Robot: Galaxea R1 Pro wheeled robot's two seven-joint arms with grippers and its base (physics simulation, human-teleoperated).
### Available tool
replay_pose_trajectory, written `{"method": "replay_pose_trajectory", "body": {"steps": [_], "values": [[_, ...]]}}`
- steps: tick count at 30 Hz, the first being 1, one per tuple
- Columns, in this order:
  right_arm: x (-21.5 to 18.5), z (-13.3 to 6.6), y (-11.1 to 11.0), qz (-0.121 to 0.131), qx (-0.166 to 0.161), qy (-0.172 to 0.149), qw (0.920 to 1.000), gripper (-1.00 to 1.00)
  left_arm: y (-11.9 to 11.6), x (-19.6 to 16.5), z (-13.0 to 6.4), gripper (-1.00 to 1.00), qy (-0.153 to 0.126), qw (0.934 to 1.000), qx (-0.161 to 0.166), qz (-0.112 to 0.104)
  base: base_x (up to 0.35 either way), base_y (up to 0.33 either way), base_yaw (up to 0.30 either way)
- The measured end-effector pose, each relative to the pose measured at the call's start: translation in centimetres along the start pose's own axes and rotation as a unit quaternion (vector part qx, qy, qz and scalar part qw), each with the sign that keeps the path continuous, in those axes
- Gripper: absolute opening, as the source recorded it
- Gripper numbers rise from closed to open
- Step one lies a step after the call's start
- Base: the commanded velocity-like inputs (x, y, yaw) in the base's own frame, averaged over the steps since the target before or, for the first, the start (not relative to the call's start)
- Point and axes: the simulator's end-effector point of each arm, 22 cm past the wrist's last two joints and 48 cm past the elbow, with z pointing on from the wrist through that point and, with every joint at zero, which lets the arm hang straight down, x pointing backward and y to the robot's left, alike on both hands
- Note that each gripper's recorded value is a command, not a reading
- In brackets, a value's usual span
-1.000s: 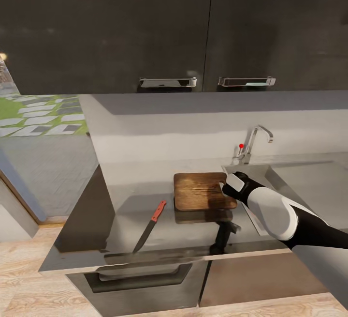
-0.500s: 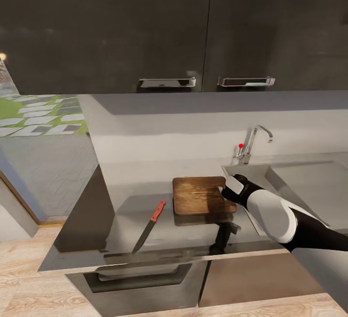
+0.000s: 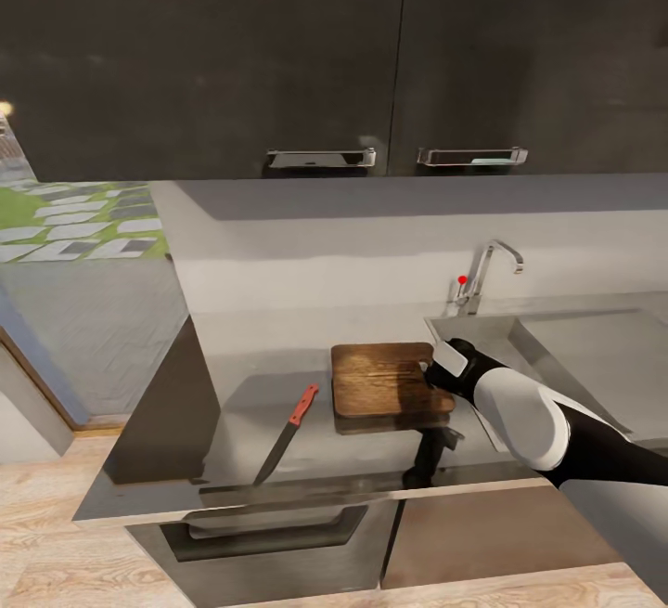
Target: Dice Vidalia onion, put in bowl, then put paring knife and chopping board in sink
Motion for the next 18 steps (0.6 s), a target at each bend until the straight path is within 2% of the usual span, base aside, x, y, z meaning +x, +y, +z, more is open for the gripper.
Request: {"method": "replay_pose_trajectory", "body": {"steps": [14,18], "values": [[0.1,-0.03,0.08,-0.001,0.0,0.0,1.0,-1.0,0.0,0.0,0.0,1.0,0.0,1.0,0.0,-0.001,0.175,-0.035,0.0],[-0.17,-0.02,-0.16,-0.009,0.004,-0.005,0.9999,-1.0,0.0,-0.05,0.0,1.0,-0.001,1.0,0.0,-0.001,0.116,-0.001,0.0]]}}
